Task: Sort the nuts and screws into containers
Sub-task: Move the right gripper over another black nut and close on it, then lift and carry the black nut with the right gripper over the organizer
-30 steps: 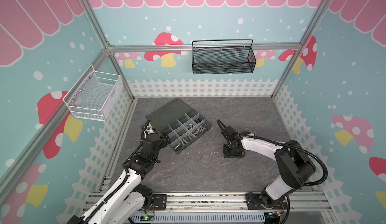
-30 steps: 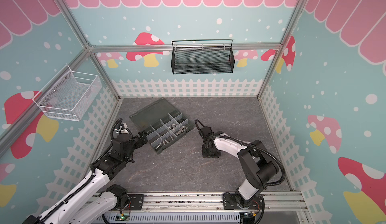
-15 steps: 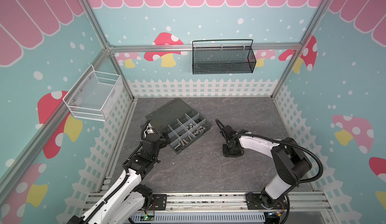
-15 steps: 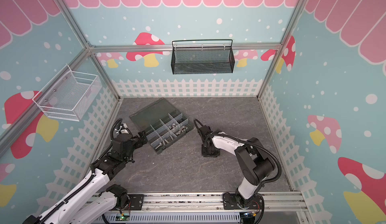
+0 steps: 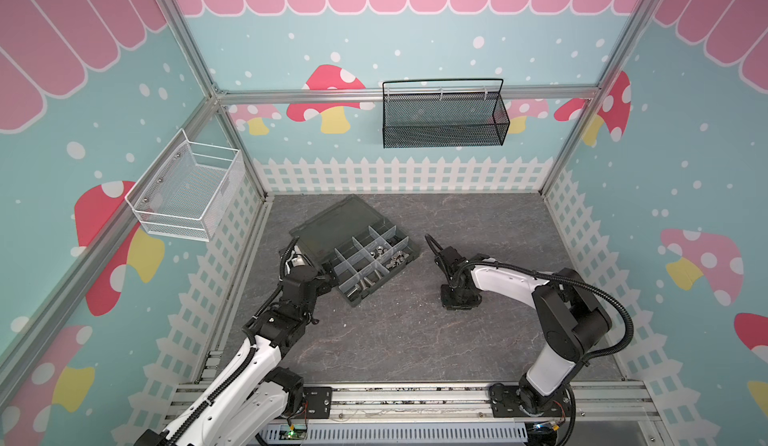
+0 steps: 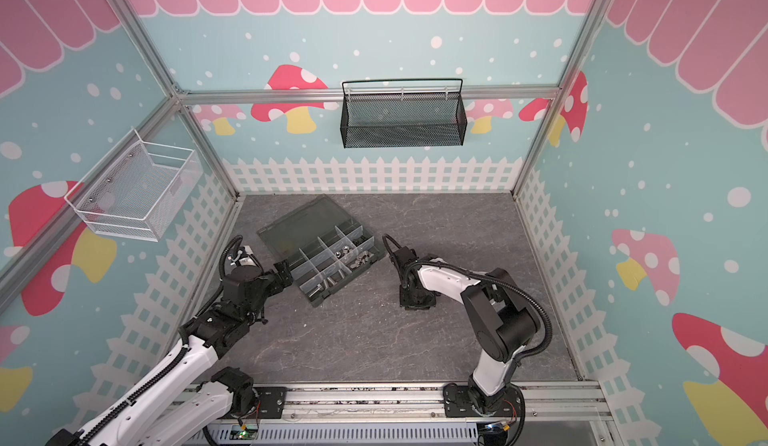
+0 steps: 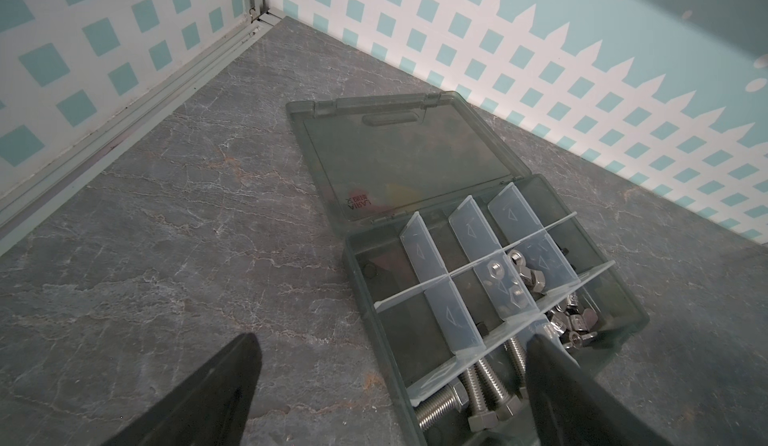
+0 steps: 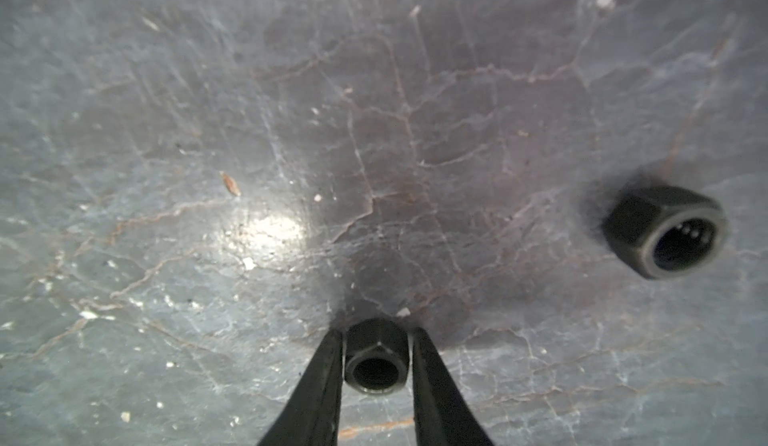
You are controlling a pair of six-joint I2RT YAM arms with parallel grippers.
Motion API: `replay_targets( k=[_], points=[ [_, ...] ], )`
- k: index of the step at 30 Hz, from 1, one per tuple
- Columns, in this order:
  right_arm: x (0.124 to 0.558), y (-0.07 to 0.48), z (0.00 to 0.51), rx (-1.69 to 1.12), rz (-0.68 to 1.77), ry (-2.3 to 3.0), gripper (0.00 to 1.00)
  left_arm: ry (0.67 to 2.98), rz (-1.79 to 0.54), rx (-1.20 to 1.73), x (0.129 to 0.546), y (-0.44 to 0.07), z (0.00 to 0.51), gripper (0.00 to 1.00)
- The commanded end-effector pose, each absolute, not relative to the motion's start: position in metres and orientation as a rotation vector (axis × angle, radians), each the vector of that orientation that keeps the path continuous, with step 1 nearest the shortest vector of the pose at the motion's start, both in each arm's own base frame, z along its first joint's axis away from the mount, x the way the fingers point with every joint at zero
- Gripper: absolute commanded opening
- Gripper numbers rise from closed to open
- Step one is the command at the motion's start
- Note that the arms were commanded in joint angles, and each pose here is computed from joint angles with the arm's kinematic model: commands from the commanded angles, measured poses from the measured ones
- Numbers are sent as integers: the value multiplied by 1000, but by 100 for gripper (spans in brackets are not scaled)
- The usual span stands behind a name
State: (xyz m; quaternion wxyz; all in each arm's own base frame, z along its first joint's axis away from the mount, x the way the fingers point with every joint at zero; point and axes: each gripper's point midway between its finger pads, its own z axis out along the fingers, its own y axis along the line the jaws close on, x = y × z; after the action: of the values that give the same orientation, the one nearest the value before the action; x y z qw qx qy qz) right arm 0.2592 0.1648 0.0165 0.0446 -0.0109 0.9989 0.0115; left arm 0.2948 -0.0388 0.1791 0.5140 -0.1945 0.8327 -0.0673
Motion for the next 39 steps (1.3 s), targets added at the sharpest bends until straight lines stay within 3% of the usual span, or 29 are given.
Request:
replay_targets(
  k=[1, 8, 18, 39],
  points=[
    [261, 159, 2, -39, -34, 3065, 29, 2001, -179, -481, 297, -40, 176, 100],
    [260, 160, 2, -36, -21, 3070, 23, 2000, -179, -484, 296, -39, 176, 100],
    [265, 167, 13, -56, -1, 3035, 0, 2000, -178, -489, 296, -38, 174, 100],
    [356, 314, 117, -349, 286, 2622, 0, 2002, -198, -515, 296, -38, 168, 100]
  ],
)
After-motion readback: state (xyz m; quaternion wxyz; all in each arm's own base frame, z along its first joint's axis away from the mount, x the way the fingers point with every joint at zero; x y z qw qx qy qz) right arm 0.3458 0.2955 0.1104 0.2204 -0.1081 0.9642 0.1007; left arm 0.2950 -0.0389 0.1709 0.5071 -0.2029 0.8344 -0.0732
